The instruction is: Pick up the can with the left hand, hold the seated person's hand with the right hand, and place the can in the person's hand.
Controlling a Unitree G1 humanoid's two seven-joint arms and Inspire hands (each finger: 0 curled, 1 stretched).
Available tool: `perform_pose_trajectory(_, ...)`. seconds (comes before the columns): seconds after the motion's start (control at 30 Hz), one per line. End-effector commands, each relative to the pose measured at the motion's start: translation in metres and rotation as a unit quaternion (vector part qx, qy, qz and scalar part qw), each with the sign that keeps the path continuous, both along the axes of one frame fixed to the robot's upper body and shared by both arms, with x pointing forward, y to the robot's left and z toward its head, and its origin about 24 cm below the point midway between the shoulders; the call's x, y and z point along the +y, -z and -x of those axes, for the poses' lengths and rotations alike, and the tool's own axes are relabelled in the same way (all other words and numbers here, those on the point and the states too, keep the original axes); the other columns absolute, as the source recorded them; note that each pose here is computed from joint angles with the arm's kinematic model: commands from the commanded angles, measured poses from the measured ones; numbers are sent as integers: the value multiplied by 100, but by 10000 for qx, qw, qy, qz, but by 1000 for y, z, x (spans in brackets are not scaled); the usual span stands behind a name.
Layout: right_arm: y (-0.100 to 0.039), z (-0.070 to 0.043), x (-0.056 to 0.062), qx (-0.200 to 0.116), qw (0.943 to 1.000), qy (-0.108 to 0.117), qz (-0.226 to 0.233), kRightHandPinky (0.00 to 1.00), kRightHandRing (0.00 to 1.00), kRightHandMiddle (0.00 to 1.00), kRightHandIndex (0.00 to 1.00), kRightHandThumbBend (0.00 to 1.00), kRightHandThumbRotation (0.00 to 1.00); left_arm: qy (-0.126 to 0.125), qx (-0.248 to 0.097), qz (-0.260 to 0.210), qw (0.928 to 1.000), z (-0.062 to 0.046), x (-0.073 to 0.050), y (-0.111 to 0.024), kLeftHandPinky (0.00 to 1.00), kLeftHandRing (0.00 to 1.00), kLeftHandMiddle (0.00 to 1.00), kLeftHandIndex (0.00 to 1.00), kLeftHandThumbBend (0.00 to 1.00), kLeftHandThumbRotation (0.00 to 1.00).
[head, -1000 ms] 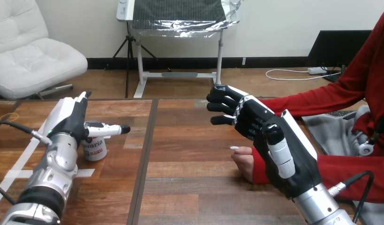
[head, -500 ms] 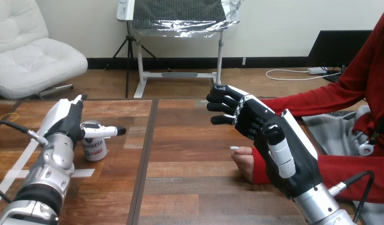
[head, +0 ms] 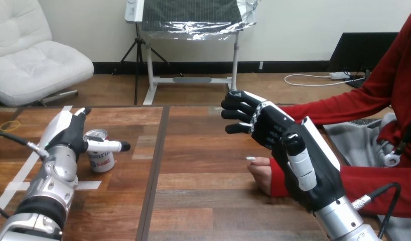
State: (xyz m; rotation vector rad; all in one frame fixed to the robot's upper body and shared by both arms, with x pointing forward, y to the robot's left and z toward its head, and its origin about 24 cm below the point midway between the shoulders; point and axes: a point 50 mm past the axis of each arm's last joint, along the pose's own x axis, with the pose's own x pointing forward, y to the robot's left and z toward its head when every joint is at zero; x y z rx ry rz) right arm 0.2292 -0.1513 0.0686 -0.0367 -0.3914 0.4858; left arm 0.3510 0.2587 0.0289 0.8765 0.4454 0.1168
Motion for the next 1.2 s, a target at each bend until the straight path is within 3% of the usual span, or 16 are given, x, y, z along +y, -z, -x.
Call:
perform_pose_trajectory(0.0, -18, -2, -2, -474, 9989, 26, -48, 74, 82, 83, 84, 90, 100, 32, -488, -76, 9988, -22, 0, -38, 83, 94, 93, 91, 90, 20)
perform_pose_trajectory(1.17, -19, -1, -2, -547, 9985, 50, -34, 73, 81, 82, 83, 87, 100, 53, -236, 41, 9997, -21, 0, -35, 72, 87, 88, 86, 86, 17)
